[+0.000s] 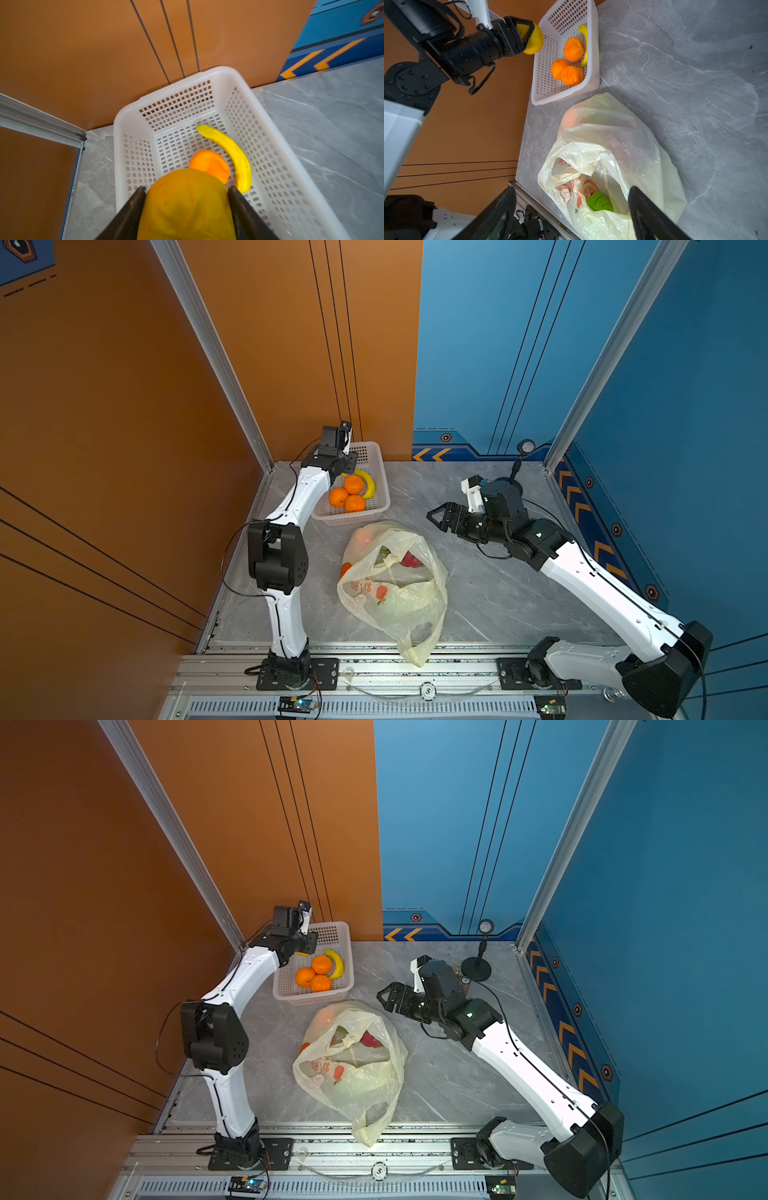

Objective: Untie the knot of the plastic bag and take out the fruit
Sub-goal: Place the fruit in the basket.

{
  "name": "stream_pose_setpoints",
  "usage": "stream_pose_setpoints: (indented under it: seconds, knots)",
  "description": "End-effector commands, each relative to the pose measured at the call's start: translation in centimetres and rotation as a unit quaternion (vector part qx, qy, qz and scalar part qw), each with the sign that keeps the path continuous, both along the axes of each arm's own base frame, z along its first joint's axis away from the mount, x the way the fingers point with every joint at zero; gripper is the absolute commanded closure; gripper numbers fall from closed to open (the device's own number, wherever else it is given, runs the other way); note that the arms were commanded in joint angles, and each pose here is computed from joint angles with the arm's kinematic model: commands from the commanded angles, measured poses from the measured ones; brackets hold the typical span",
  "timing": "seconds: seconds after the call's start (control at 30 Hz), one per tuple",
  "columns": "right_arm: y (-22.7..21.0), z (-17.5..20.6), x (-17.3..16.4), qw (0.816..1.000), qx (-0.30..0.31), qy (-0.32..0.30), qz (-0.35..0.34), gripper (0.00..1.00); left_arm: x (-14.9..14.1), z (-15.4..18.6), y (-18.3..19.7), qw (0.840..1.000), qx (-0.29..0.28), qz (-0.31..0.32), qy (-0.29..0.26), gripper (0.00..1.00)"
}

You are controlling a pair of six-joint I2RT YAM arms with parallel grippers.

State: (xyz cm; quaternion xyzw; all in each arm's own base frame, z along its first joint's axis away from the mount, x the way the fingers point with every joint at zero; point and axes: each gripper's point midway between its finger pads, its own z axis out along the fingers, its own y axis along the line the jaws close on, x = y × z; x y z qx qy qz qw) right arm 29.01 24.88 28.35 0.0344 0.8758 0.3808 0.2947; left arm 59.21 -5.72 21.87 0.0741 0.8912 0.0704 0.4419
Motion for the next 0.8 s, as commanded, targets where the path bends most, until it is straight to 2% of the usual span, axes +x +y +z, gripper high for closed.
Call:
stream_pose_setpoints:
  seconds: [0.0,0.2,0.53,0.63,0.7,0.77]
  knots:
    - [0.2,-0.5,0.3,1.000,-0.015,-0.010,-0.001,0.14,1.5,-2.5,3.0,0.998,0.005,0.053,0.036,0.58]
    - [-0.2,-0.4,0.1,1.000,-0.022,-0.017,-0.005,0.14,4.1,-7.4,4.6,0.994,-0.021,0.080,0.079,0.57]
    - [-0.2,-0.1,-0.1,1.000,-0.020,-0.019,-0.006,0.14,5.4,-12.7,5.0,0.989,-0.049,0.077,0.120,0.54]
    - [-0.2,-0.1,-0.2,1.000,-0.019,-0.019,-0.007,0.14,5.4,-12.9,4.7,0.988,-0.066,0.070,0.123,0.39]
    - [-0.2,0.2,-0.3,1.000,-0.018,-0.021,-0.006,0.14,5.3,-12.0,4.5,0.988,-0.074,0.068,0.118,0.26]
    - [-0.3,0.3,-0.3,1.000,-0.018,-0.023,-0.008,0.14,5.2,-10.8,4.4,0.989,-0.078,0.067,0.110,0.18]
